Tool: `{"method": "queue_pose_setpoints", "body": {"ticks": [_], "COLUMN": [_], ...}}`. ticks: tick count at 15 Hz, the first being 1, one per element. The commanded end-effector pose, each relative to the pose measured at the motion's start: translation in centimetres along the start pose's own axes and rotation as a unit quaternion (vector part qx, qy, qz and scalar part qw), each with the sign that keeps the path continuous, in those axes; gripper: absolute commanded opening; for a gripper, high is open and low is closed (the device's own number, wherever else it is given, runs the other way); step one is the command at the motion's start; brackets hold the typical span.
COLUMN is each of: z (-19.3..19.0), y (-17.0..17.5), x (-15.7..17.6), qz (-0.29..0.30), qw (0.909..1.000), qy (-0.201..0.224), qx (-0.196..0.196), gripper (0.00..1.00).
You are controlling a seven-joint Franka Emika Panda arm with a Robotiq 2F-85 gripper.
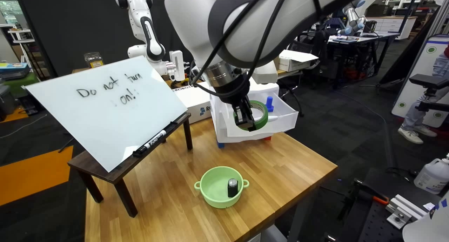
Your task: Remove the masking tape from the object and put it on the table
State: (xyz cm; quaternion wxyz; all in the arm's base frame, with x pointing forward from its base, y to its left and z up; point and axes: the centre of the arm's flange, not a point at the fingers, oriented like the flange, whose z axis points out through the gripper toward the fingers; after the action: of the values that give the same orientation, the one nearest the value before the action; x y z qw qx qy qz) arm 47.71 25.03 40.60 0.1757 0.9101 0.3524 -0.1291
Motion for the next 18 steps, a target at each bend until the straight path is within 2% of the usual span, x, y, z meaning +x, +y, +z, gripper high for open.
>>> {"method": "queue_pose_setpoints", "body": {"ticks": [1,8,13,18], "z": [-0.5,4.1,4.5,3.9], "y": [-0.4,-0.4,-1.4,-1.4], "x": [1.4,3.2,3.9,4.0], "qz": [-0.015,-0.048,-0.06,-0.051], "qw": [0.9993,0.9966,0.9951,0.996], "qy": [-0.028,-0.067,-0.079,-0.074], "qx": [-0.021,0.01,0.009,0.003], "gripper": [0.04,0.04,0.04,0.04]}}
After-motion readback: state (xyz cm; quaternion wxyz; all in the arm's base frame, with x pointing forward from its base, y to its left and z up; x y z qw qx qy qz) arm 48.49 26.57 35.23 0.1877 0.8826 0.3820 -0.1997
